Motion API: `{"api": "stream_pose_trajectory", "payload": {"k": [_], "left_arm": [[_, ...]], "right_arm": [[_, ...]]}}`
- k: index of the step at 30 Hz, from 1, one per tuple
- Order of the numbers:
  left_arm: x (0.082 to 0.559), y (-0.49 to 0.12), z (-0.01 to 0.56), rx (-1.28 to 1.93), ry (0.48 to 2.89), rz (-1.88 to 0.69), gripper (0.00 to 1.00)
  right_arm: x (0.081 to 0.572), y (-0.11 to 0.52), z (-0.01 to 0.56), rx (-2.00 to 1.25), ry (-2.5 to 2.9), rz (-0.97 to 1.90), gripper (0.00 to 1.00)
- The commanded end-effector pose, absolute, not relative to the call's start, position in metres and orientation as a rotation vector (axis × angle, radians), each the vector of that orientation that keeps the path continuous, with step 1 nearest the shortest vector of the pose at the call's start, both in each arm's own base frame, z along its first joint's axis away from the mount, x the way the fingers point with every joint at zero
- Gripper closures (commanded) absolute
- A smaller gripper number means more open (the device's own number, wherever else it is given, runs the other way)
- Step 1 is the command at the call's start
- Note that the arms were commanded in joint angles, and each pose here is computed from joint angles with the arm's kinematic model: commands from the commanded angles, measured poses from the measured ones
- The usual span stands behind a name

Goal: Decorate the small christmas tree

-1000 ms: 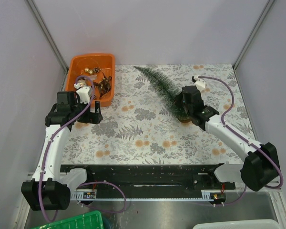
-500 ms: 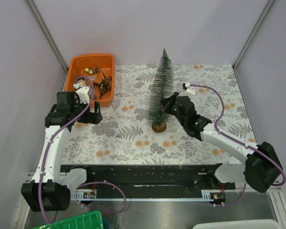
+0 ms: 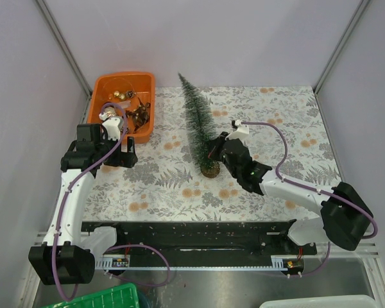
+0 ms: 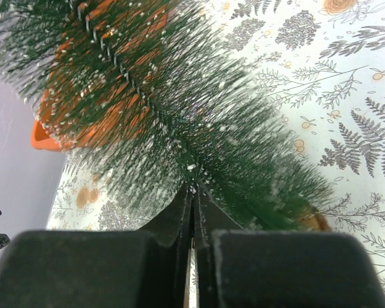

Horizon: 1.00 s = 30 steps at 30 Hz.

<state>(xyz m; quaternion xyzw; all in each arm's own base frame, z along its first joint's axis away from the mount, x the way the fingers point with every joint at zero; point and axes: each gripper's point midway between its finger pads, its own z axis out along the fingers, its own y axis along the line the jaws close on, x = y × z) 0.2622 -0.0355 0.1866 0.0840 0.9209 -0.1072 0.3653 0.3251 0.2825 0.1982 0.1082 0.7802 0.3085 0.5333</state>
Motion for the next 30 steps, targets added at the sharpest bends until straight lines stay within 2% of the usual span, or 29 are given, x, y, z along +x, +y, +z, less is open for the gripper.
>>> {"api": "stream_pose_trajectory", "payload": {"k": [1, 10, 30], "left_arm": [[0.265, -0.031, 0.196, 0.213, 2.32, -0.238, 0.01], [0.264, -0.03, 0.193, 0.215, 2.325, -0.235, 0.01], [0.273, -0.03, 0.198, 0.194, 2.331, -0.241, 0.01]], "right_arm": [[0.332, 0.293, 0.235, 0.268, 1.734, 0.76, 1.0], [0.306, 0.273, 0.204, 0.378, 1.768, 0.691, 1.0], [0.22, 0.248, 0.171, 0.374, 1.872, 0.55, 1.0]]}}
